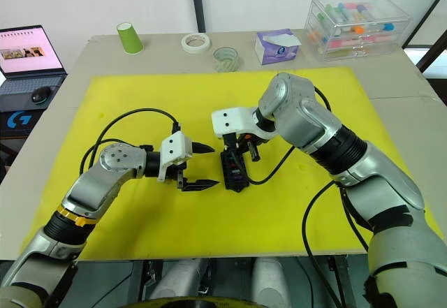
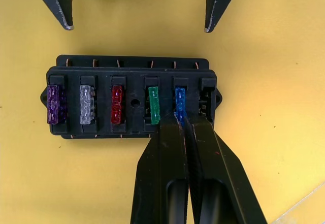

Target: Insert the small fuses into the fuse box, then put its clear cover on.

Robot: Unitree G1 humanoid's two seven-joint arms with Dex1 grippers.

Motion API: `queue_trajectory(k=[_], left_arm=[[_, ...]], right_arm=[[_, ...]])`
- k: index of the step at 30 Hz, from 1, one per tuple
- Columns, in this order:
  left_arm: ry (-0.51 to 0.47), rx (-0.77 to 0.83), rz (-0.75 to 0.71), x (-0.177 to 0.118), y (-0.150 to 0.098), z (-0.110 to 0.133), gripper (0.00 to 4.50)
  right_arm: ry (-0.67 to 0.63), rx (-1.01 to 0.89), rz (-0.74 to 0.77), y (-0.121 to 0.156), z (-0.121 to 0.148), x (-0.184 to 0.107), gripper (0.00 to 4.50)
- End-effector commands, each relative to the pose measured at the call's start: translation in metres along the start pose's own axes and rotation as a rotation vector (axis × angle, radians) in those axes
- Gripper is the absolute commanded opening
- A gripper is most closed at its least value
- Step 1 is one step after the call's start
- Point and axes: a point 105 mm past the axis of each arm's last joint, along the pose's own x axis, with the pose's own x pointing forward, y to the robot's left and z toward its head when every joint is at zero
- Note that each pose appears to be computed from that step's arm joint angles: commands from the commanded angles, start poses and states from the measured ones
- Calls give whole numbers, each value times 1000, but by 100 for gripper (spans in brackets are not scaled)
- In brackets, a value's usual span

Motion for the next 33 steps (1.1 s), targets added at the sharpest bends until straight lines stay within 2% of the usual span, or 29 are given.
queue_trajectory(k=[1,14,30,33], left_arm=[[-20,42,-5,-1,-1,9,449],[-24,50,17,0,2,9,449],[-25,51,24,0,3,10,449],[-24,52,23,0,3,10,450]], right_arm=[[32,-27,50,7,-1,6,0],[86,-127,64,-3,4,9,0],[68,-122,63,-1,6,7,0],[56,-110,49,-2,7,5,77]])
